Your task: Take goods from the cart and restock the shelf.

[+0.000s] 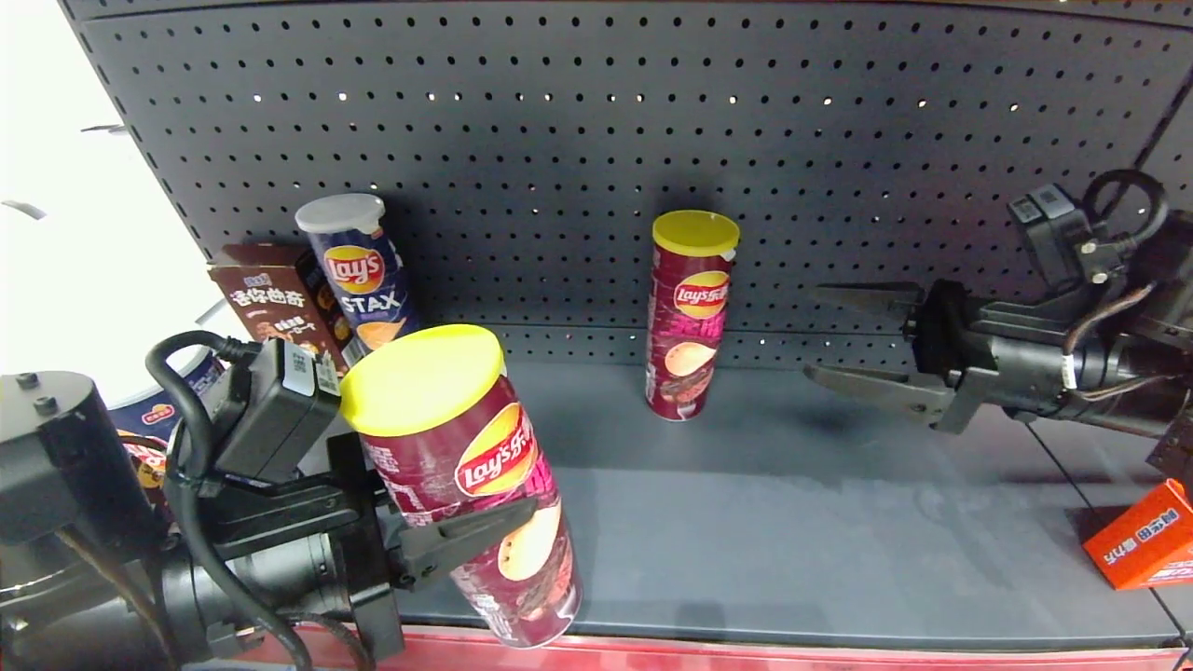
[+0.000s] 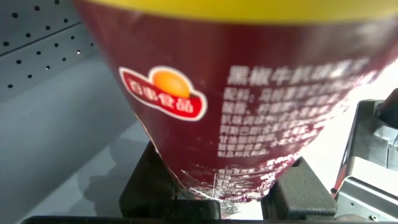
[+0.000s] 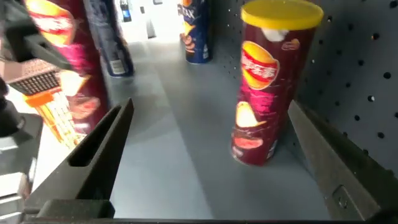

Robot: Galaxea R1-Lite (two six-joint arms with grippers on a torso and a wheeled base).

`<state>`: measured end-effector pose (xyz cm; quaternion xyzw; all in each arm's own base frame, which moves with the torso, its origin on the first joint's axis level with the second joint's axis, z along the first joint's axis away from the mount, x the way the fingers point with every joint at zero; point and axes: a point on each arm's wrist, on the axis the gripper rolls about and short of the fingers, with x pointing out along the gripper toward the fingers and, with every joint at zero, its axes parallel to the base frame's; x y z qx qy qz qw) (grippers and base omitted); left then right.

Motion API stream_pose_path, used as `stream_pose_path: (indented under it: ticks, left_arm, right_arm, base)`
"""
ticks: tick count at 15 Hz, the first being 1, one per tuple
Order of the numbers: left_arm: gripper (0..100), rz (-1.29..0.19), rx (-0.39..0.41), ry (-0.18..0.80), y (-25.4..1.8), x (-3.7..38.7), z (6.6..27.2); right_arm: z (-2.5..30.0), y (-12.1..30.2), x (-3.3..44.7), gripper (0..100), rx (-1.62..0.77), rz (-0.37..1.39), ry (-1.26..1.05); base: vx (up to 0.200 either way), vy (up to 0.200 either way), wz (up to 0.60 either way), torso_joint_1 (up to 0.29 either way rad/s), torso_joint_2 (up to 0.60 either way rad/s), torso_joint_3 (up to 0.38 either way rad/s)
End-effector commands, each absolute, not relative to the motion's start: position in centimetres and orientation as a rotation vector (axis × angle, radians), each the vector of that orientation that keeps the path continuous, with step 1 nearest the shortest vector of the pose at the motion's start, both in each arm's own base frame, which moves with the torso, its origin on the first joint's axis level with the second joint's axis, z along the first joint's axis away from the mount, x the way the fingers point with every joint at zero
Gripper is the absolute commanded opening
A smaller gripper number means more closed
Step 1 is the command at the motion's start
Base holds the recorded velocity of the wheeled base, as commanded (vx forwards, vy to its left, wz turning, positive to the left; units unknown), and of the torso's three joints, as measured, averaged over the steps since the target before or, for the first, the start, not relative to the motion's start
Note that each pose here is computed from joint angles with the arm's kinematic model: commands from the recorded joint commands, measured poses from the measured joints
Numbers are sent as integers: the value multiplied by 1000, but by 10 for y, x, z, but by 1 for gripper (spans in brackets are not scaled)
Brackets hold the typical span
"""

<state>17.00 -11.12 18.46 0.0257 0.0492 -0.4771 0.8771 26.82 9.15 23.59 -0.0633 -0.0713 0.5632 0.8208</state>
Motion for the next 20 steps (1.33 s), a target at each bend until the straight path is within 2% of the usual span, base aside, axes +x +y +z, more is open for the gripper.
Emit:
stream_pose_path:
  ticks: [1, 10, 20]
  left_arm:
    - [0, -994, 53, 101, -111, 170, 185]
    - [0, -974, 41, 112, -108, 172, 184]
    - [0, -956, 42, 120, -104, 173, 182]
  right_arm:
    - [223, 98, 295, 100, -126, 1201, -117]
    - [182, 118, 355, 100, -116, 1215, -47]
    - [160, 139, 385, 100, -111, 1247, -36]
  base:
    - [0, 0, 0, 0, 0, 0]
    - [0, 0, 0, 0, 0, 0]
    - [0, 0, 0, 0, 0, 0]
